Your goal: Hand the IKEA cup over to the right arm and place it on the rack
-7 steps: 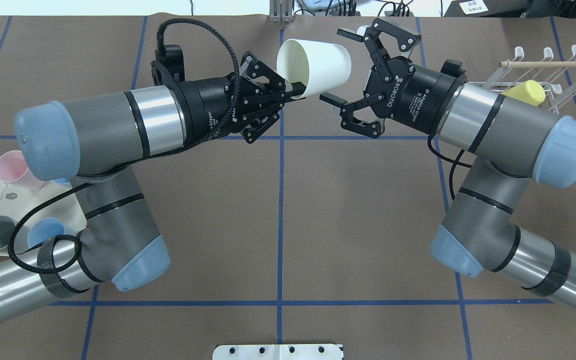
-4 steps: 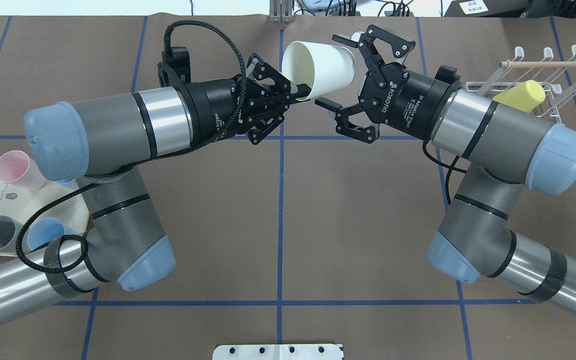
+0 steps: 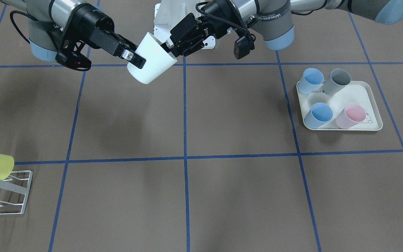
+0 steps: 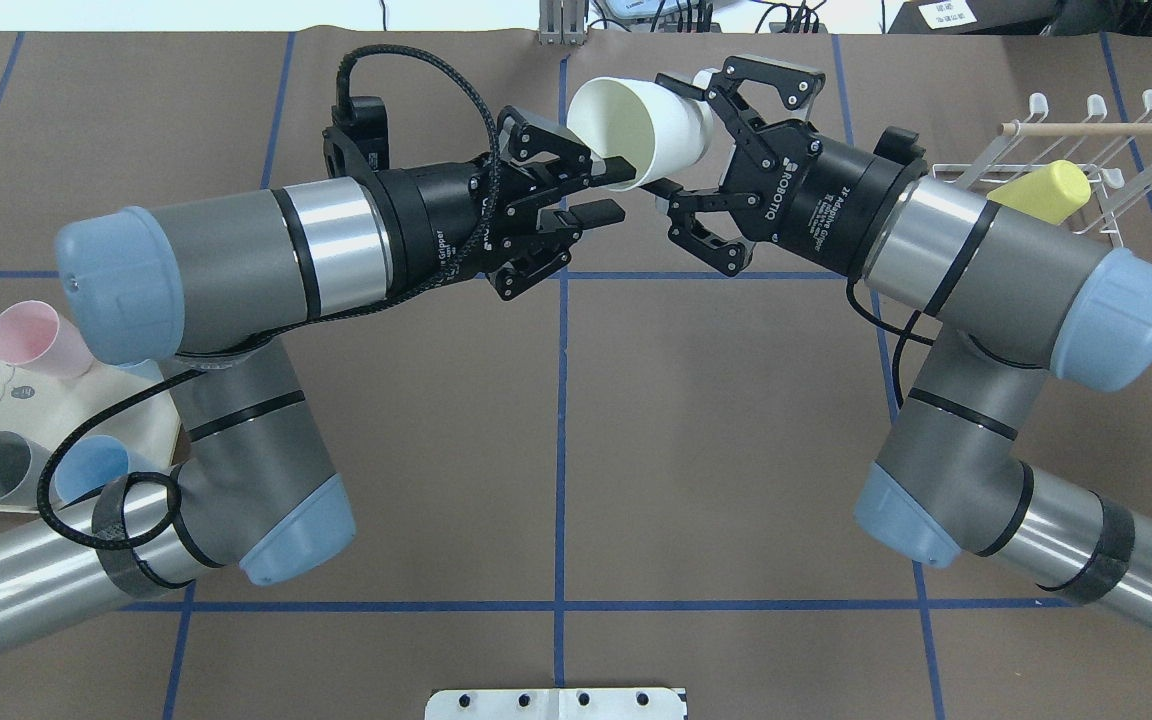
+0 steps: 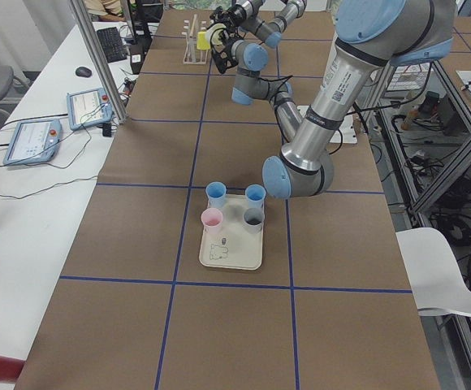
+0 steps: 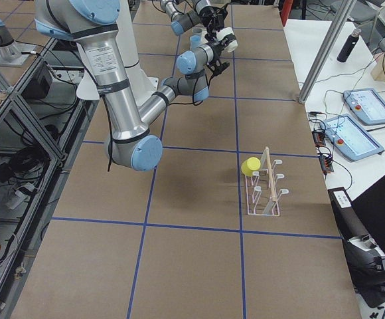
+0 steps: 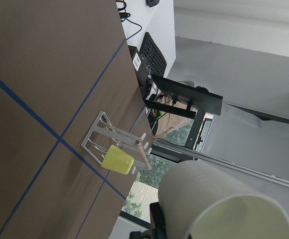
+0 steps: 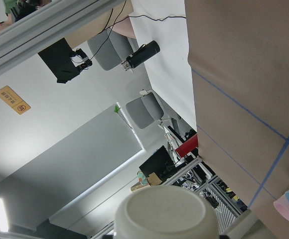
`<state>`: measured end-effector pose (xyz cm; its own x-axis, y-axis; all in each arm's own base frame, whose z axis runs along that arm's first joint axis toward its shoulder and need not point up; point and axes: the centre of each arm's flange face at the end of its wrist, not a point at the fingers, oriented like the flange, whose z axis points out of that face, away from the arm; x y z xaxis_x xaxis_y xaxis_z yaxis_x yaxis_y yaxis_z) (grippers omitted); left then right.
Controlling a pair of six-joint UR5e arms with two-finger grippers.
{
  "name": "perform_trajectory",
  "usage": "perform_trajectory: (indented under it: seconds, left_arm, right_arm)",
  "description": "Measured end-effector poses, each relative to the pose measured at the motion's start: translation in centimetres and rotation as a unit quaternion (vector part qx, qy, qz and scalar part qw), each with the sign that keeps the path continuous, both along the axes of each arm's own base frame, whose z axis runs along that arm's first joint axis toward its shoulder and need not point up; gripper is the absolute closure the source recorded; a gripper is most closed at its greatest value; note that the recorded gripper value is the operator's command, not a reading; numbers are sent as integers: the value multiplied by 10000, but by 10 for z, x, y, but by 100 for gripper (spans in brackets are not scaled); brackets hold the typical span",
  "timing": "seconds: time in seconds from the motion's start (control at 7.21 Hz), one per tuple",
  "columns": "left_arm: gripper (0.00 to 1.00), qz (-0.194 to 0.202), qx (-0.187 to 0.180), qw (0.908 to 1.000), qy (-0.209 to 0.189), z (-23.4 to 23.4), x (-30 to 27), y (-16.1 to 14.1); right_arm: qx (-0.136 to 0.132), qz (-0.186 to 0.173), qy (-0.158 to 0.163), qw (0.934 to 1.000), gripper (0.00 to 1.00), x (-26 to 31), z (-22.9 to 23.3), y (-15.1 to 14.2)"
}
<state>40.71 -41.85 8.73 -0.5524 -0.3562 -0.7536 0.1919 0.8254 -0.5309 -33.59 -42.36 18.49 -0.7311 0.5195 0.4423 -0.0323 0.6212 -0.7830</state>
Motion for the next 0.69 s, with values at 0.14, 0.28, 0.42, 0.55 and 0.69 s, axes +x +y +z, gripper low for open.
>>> perform_trajectory:
  seconds: [0.14, 0.28, 0.42, 0.55, 0.69]
  left_arm:
    - [0, -98, 158, 9993, -326, 13, -4, -7]
    - [0, -181, 401, 9956, -828, 36, -7, -13]
    - [1, -276, 584, 9890, -1333, 66, -18, -21]
    - [1, -307, 726, 9772, -1972, 99, -37, -37]
    - [1, -201, 910, 9569, -2750, 131, -64, -61]
  right_arm:
    - [233, 175, 295, 9991, 96, 3, 7, -1]
    - [505, 376, 667, 9958, 96, 6, 19, -1]
    - [694, 523, 973, 9915, 96, 10, 31, -1]
    - [950, 657, 1380, 9837, 95, 19, 46, -4]
    - [1296, 788, 1892, 9701, 95, 29, 65, -7]
